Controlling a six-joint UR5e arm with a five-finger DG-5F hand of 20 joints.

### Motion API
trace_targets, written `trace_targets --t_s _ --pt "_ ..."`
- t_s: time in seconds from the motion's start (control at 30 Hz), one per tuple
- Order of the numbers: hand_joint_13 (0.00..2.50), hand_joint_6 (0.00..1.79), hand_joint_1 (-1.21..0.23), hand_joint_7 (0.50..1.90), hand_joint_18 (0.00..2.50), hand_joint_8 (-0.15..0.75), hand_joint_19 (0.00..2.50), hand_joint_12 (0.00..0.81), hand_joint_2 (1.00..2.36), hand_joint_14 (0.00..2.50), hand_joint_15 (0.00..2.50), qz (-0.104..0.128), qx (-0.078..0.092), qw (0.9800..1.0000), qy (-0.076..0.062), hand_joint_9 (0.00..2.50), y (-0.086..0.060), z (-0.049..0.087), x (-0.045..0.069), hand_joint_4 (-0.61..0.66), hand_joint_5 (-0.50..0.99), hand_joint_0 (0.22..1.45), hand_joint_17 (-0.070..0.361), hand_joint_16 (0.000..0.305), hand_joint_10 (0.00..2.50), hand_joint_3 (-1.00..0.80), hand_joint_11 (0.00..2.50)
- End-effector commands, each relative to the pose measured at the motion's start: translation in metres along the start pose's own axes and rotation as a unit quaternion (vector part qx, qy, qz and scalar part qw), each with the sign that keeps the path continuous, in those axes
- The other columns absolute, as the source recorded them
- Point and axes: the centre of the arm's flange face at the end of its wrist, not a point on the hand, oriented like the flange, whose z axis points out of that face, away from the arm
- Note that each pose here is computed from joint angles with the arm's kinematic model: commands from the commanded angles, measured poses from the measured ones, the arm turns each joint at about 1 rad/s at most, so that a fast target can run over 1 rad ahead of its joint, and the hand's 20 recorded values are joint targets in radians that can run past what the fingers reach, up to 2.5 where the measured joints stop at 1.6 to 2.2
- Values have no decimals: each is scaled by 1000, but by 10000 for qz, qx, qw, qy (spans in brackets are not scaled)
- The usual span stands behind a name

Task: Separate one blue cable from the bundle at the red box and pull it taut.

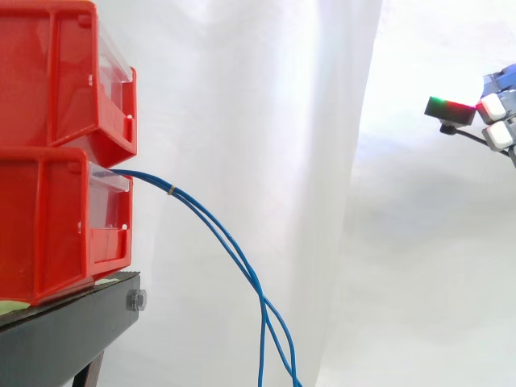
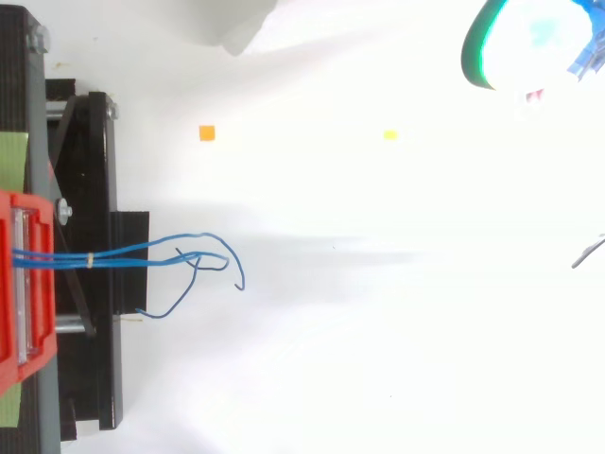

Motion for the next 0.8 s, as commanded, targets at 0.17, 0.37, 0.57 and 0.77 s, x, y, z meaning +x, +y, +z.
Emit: trace_targets --t_s 0.17,0.37,0.57,0.77 --pt "547 502 -778 758 530 303 483 405 1000 11 321 -54 3 10000 9 588 0 0 0 196 -235 496 124 55 10 -500 464" --pt "551 502 -763 758 533 308 491 406 1000 11 323 -561 -27 9984 -23 598 1 2 3 200 -233 496 125 55 10 -500 465" --pt "552 502 -723 756 540 315 495 419 1000 12 326 -1239 -117 9921 -181 582 -15 21 12 206 -236 478 131 58 12 -500 464" --pt "551 502 -722 760 544 323 497 423 1000 12 327 -1371 -548 9887 -275 580 -14 37 19 216 -235 475 132 59 10 -500 468"
